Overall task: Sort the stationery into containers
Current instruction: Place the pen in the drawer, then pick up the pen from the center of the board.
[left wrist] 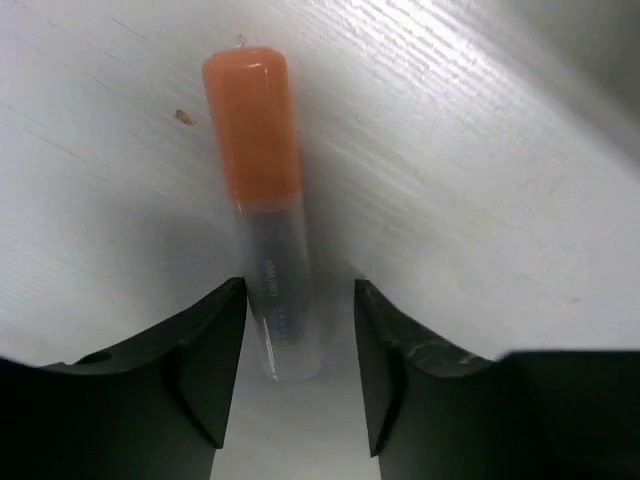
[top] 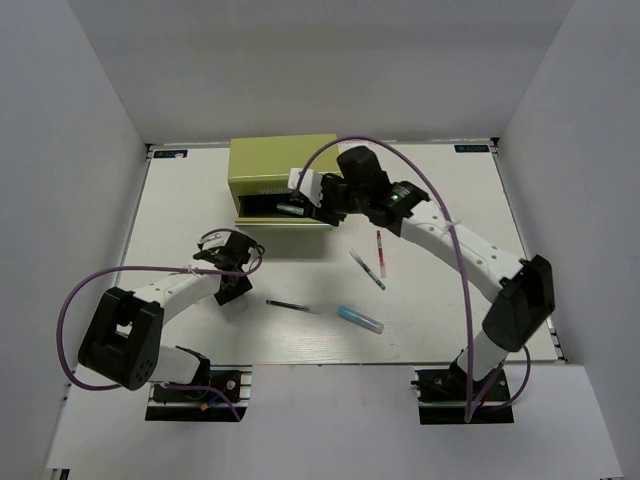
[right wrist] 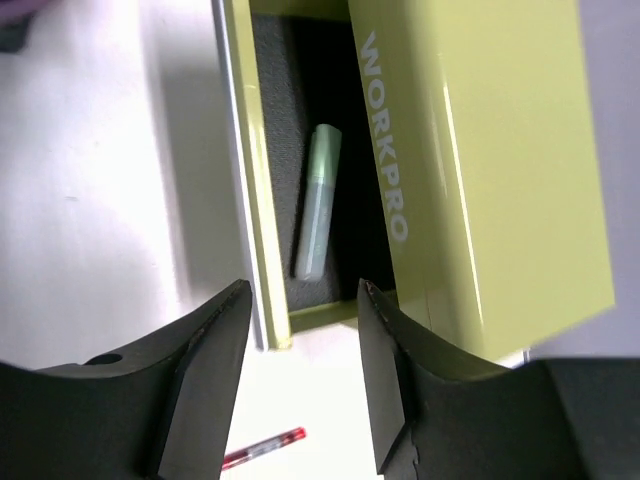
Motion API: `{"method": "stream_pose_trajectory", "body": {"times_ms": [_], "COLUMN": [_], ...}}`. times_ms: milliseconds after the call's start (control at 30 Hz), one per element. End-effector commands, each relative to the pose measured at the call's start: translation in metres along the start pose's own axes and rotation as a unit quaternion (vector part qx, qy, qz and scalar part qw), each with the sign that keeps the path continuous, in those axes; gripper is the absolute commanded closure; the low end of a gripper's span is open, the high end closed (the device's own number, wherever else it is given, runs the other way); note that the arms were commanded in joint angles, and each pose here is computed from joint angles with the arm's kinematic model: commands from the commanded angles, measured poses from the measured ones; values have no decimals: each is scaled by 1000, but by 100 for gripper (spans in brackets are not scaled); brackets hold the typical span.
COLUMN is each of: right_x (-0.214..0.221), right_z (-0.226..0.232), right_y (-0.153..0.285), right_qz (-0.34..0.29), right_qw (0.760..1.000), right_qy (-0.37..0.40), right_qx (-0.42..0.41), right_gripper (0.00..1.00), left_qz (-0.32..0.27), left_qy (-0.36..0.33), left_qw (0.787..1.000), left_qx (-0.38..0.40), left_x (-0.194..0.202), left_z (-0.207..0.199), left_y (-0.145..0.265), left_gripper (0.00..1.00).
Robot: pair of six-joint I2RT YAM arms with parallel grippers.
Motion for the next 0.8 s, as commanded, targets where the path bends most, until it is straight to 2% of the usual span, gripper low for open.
{"method": "stream_pose_trajectory", "body": {"times_ms": [0, 33, 100, 167, 200, 233, 333, 367, 433, 467, 533, 633, 667, 767], "right_x": [-12, -14, -8, -6, -1, 5, 18, 29, 46, 70, 80, 94, 94, 98], "right_z": [10, 10, 16, 20, 26, 37, 53, 62, 76, 98, 107, 120, 122, 126], "right_y": [23, 30, 35, 40, 43, 43, 50, 48, 53, 51, 54, 58, 58, 59], "right_qz": [-40, -44, -42, -46, -42, -37, -28, -18, -3, 22, 30, 39, 35, 35], "right_qw": [998, 998, 998, 997, 996, 995, 994, 993, 993, 991, 990, 988, 987, 986], "right_qy": [-40, -43, -56, -68, -73, -83, -94, -99, -100, -107, -106, -118, -123, -133], "right_qx": [-3, 3, -1, -8, -14, -31, -45, -54, -61, -78, -83, -93, -95, -96], "right_gripper": [48, 48, 48, 46, 43, 41, 30, 30, 31, 34, 55, 83, 86, 86], "left_qz": [2, 7, 10, 10, 10, 7, -13, -30, -38, -60, -86, -133, -134, -144], "left_qy": [-5, -9, -11, -8, -5, 0, 4, 3, 3, 2, 8, 42, 57, 89], "left_qw": [1000, 1000, 1000, 1000, 1000, 1000, 999, 995, 987, 977, 952, 915, 907, 886], "left_qx": [-3, -11, -15, -7, 2, 16, 50, 94, 159, 206, 293, 379, 396, 433], "left_x": [0, 4, 7, 8, 7, 4, -12, -25, -36, -49, -64, -90, -95, -111], "left_z": [-1, 3, 7, 7, 5, 3, -10, -25, -44, -53, -76, -92, -98, -116], "left_y": [-4, -7, -9, -6, -3, 4, 27, 47, 71, 93, 126, 172, 181, 197], "left_gripper": [49, 56, 59, 66, 70, 79, 92, 99, 100, 100, 100, 100, 100, 100]}}
Point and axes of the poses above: each gripper's point midway between its finger pads, its own y axis back along the fingers, its own z axis along the line the jaws close on, x = y × z, the point moved 1 cm from there along y, back along the fingers, and after that the axes turned 5 degrees about y, right-handed, at the moved point
